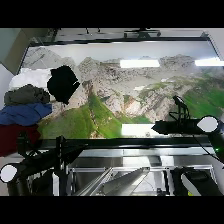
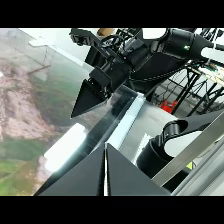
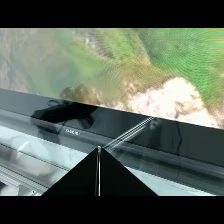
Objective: Fold the shirts.
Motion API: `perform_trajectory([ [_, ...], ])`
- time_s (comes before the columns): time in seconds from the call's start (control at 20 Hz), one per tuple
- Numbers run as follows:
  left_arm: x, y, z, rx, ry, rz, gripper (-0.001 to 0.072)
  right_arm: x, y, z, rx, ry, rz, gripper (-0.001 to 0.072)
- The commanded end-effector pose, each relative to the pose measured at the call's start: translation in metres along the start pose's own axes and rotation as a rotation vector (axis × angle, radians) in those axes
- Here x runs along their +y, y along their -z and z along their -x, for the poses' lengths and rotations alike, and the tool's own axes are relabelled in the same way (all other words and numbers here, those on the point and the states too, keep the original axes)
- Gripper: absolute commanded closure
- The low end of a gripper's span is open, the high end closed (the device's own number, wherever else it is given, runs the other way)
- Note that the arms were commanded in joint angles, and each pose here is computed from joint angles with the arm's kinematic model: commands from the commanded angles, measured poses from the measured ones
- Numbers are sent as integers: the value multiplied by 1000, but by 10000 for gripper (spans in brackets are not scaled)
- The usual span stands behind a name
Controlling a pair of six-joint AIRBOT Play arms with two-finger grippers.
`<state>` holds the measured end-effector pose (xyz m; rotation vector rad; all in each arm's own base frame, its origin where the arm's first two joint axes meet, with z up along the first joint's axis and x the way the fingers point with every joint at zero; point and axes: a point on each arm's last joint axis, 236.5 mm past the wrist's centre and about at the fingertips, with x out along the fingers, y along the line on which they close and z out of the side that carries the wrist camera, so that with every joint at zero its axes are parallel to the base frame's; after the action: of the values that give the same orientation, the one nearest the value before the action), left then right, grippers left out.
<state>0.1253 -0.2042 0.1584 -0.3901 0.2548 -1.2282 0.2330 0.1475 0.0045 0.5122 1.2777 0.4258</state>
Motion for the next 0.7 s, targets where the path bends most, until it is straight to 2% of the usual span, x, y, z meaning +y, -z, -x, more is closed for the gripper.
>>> perform_trajectory([
  [0.0,0,0,0,2,0,-1,695,0,0,0,0,0,0,696],
  [0.65,-4,2,-2,7,16,0,695,0,0,0,0,0,0,696],
])
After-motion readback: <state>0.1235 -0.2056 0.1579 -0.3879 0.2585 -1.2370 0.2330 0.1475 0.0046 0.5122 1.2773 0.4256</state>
